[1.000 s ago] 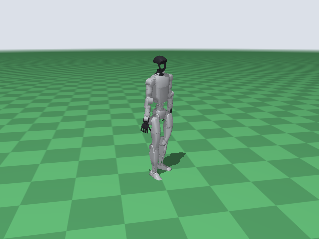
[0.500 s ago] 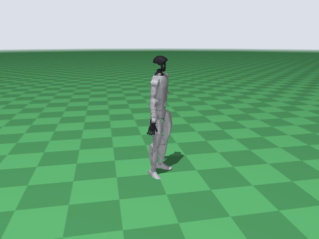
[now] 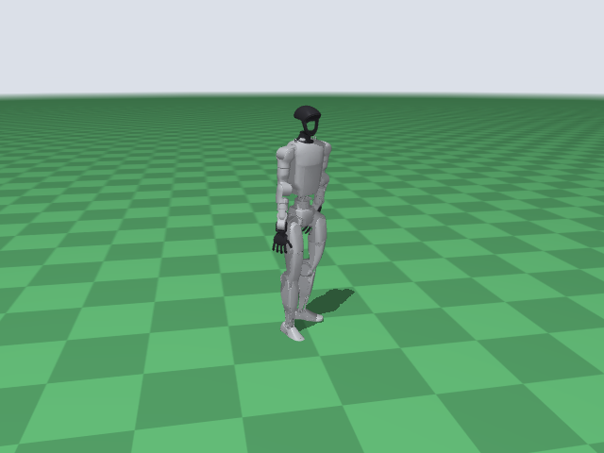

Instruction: Upper body actions

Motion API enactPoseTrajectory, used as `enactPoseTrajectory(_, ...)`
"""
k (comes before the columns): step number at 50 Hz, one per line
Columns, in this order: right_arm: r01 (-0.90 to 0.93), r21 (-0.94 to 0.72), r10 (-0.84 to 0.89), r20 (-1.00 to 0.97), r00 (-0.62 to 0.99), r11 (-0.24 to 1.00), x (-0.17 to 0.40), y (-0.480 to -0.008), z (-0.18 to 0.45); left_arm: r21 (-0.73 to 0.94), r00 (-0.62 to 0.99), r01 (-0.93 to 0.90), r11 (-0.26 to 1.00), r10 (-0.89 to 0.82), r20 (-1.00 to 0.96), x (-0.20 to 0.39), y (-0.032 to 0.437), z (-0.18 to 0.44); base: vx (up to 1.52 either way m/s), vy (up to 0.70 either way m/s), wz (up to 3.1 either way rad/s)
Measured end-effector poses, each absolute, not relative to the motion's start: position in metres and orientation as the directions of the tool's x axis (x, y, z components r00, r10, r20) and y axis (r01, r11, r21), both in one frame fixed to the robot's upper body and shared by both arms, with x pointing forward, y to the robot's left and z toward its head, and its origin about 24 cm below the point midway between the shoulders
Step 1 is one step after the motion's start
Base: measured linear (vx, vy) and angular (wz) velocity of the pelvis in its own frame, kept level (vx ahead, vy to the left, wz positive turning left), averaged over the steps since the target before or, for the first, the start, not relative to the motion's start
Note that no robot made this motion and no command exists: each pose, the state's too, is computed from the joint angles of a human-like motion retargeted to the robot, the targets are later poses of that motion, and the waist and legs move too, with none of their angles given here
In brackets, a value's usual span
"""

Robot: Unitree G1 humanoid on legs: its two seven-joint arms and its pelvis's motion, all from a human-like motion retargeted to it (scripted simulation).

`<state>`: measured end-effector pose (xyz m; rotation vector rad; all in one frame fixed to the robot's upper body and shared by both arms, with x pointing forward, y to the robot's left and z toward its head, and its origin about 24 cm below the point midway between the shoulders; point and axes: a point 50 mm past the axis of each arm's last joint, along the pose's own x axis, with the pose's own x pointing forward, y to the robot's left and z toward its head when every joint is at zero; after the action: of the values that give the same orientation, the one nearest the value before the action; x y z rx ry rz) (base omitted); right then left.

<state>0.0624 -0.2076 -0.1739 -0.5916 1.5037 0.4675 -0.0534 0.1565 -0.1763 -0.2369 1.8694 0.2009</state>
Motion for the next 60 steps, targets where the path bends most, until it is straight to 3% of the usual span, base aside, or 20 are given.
enactPoseTrajectory(8,-0.725,-0.110,-0.058,-0.994,0.097,0.680,0.101,-0.197,-0.168,-0.040,-0.294,-0.251,0.967,-0.115,-0.949,-0.058,0.136,-0.176,-0.08,-0.06,-1.43)
enactPoseTrajectory(25,-0.818,-0.157,-0.116,-0.987,0.111,0.553,0.120,-0.199,-0.163,-0.068,-0.307,-0.197,0.978,-0.127,-0.943,-0.058,0.129,-0.176,-0.06,-0.06,-1.39)
enactPoseTrajectory(32,-0.756,-0.152,-0.116,-0.988,0.101,0.637,0.111,-0.202,-0.165,-0.068,-0.269,-0.170,0.983,-0.113,-0.957,-0.044,0.127,-0.178,-0.04,0.01,-0.63)
enactPoseTrajectory(49,-0.549,-0.105,-0.191,-0.976,-0.101,0.829,0.034,-0.227,-0.172,-0.106,-0.179,-0.111,0.988,-0.125,-0.976,-0.015,0.115,-0.181,0.04,0.06,0.45)
enactPoseTrajectory(60,-0.513,-0.085,-0.222,-0.952,-0.212,0.854,-0.006,-0.243,-0.168,-0.066,-0.190,-0.099,0.993,-0.084,-0.978,-0.014,0.132,-0.181,0.04,0.18,1.77)
